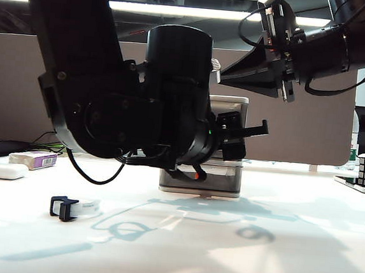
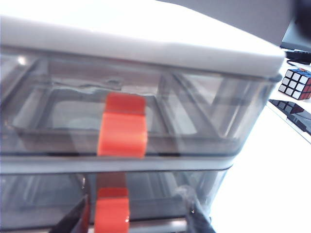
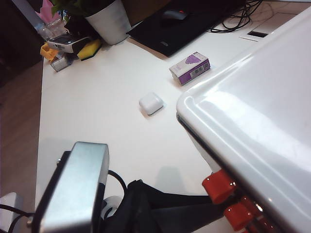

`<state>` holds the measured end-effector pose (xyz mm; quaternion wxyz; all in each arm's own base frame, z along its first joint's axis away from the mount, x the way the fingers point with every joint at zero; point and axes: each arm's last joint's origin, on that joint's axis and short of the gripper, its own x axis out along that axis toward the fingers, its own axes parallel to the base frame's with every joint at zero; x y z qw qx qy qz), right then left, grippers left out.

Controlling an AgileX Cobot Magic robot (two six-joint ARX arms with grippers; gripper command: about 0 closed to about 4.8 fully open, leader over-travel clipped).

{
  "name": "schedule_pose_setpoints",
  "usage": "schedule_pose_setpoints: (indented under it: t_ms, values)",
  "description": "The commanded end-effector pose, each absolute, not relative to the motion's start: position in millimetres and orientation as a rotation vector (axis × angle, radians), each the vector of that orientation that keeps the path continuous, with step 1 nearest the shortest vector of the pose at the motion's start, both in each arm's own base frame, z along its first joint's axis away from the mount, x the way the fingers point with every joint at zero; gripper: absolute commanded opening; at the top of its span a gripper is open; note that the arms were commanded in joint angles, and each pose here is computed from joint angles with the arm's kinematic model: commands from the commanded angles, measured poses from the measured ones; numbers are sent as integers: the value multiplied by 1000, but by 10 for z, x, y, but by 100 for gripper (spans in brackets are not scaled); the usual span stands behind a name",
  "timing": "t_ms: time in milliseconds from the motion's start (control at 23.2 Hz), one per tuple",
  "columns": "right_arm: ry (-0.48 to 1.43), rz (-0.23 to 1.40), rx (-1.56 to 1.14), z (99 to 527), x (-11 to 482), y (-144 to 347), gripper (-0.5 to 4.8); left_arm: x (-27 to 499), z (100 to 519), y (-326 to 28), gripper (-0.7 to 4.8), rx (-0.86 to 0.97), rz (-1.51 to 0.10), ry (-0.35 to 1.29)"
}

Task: Open the second layer of the drawer on the table, pick up the transparent tape on the table and put it in, and finally close the drawer.

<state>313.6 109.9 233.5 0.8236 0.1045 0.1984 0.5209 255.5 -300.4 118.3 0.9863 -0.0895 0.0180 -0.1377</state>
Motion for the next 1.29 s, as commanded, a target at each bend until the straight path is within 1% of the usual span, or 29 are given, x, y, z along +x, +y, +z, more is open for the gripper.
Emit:
schedule_pose_setpoints:
  t_ms: [43, 258, 344, 474, 947, 990, 1120, 1249, 1292]
  values:
    - [416, 1113, 216, 2357, 3128, 1100, -5, 2570, 1210, -3002, 241, -167, -272, 23]
    - [423, 1112, 218, 2352, 3125, 1099, -5, 2571, 1200, -2996, 239, -159, -250, 29]
    - [422, 1112, 217, 2353, 3126, 1099, -5, 2571, 1198, -2992, 229, -158, -234, 28]
    - [423, 1112, 217, 2352, 3126, 1099, -5, 2573, 1199, -2990, 172, -158, -228, 28]
    - [420, 1114, 206, 2347, 3124, 1099, -5, 2574, 1193, -2989, 170, -154, -227, 32]
    - [424, 1114, 204, 2343, 3122, 1098, -5, 2574, 1193, -2989, 164, -154, -227, 32]
    - [434, 1113, 205, 2332, 3119, 1097, -5, 2574, 1193, -2989, 116, -153, -227, 32]
    - [431, 1113, 203, 2334, 3120, 1097, -5, 2574, 1192, -2989, 107, -151, -227, 33]
    - [430, 1113, 201, 2334, 3120, 1097, -5, 2574, 1188, -2989, 86, -147, -227, 36]
